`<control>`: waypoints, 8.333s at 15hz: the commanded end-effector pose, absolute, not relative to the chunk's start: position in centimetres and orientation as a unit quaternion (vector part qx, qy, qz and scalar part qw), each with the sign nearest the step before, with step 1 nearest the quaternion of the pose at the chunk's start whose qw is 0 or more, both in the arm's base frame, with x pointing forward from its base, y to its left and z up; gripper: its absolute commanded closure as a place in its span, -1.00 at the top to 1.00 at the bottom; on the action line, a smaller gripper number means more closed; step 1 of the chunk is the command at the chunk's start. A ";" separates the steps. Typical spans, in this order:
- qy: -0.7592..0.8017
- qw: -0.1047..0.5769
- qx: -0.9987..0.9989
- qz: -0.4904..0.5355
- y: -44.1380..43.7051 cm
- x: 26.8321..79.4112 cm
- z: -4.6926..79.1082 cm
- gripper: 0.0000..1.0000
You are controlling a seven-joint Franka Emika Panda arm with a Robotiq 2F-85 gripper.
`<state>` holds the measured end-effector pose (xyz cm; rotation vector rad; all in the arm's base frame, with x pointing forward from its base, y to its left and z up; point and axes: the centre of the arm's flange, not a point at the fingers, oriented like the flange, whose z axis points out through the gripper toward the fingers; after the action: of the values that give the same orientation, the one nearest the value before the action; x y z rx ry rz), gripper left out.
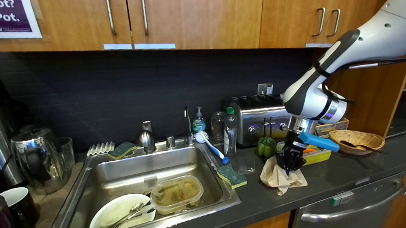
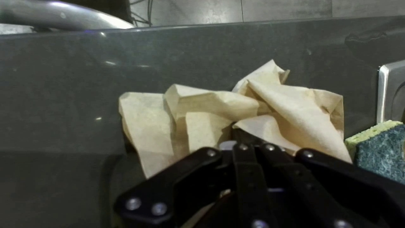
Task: Use the paper towel to wipe the counter top
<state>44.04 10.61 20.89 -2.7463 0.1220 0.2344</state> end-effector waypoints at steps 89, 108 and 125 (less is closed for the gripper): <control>-0.102 0.082 -0.991 0.008 18.2 53.2 23.4 -1.00; -0.083 0.096 -0.990 0.067 17.2 43.6 22.1 -1.00; -0.047 0.154 -0.983 0.085 13.3 38.6 20.9 -1.00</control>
<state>40.25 13.96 20.46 -2.8317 -0.1321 0.2642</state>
